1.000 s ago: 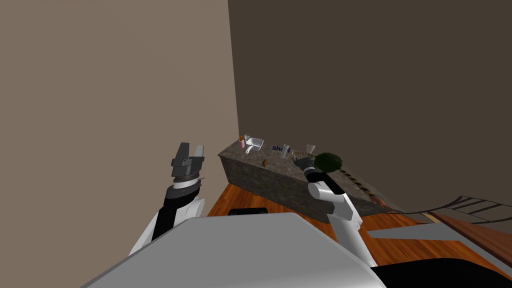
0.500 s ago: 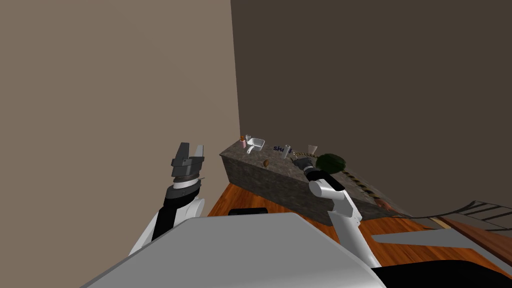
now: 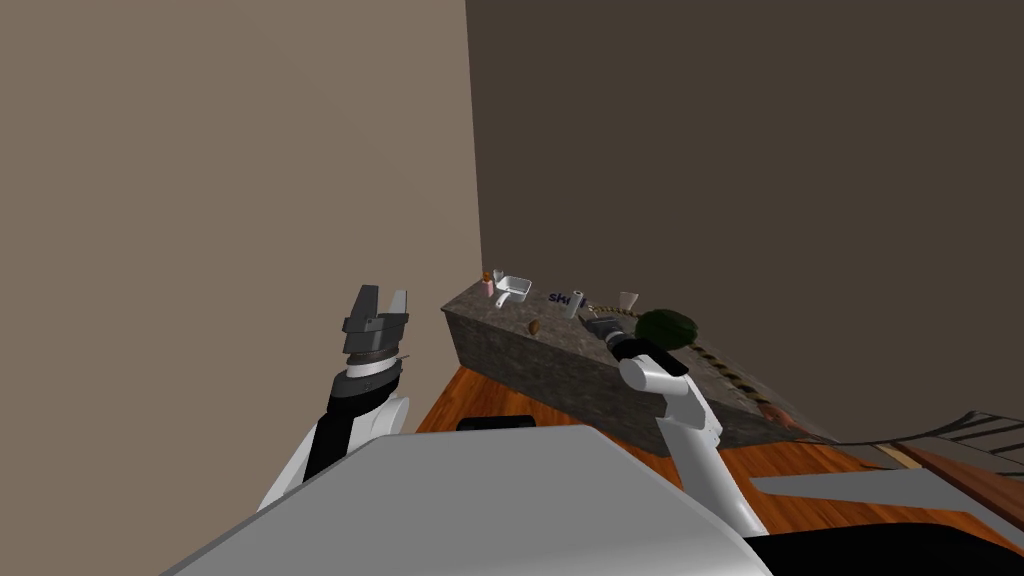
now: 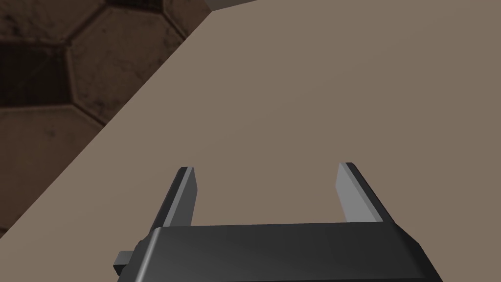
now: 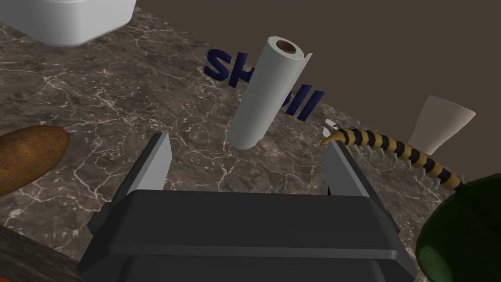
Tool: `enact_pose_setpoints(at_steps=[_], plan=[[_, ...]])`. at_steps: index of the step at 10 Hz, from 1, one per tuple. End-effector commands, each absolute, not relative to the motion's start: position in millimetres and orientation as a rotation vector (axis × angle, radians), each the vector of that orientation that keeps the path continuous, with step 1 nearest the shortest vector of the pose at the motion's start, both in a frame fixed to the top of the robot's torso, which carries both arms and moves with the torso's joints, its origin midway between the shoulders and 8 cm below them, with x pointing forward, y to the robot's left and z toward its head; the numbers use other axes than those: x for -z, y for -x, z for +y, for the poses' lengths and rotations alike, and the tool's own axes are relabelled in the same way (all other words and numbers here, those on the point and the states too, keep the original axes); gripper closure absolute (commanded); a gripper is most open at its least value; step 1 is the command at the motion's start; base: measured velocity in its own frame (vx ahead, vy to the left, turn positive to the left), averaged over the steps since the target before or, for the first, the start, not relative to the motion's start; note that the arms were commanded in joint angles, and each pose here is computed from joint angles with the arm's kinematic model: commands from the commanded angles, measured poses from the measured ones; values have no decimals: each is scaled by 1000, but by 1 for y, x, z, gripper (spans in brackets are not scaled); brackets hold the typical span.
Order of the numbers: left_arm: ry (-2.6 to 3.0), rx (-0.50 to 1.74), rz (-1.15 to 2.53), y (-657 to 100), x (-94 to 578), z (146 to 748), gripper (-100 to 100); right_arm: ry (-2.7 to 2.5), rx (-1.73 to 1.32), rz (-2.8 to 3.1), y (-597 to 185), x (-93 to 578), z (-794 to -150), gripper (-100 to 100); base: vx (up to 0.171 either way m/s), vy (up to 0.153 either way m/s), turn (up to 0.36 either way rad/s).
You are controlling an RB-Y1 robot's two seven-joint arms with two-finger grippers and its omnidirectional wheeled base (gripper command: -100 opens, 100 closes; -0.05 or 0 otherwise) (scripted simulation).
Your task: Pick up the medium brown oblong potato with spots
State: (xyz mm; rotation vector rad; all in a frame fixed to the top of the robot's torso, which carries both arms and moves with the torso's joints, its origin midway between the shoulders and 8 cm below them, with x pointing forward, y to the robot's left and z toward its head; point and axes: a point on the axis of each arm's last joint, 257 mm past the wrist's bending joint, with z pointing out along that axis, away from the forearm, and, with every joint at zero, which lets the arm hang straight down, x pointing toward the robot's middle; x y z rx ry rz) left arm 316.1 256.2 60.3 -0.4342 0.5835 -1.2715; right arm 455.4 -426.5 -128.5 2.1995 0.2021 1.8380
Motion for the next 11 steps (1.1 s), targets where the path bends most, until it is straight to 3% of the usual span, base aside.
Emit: enact_pose_setpoints(at_steps=[1,11], plan=[[434,1271,584,-316,-60,256,0,-2258,-1852,153,-456,132,-424,-100,13,4,37],[434,1271,584,-316,-60,256,0,-2571,-1871,-104,-460,158,-406,-100,15,0,28]])
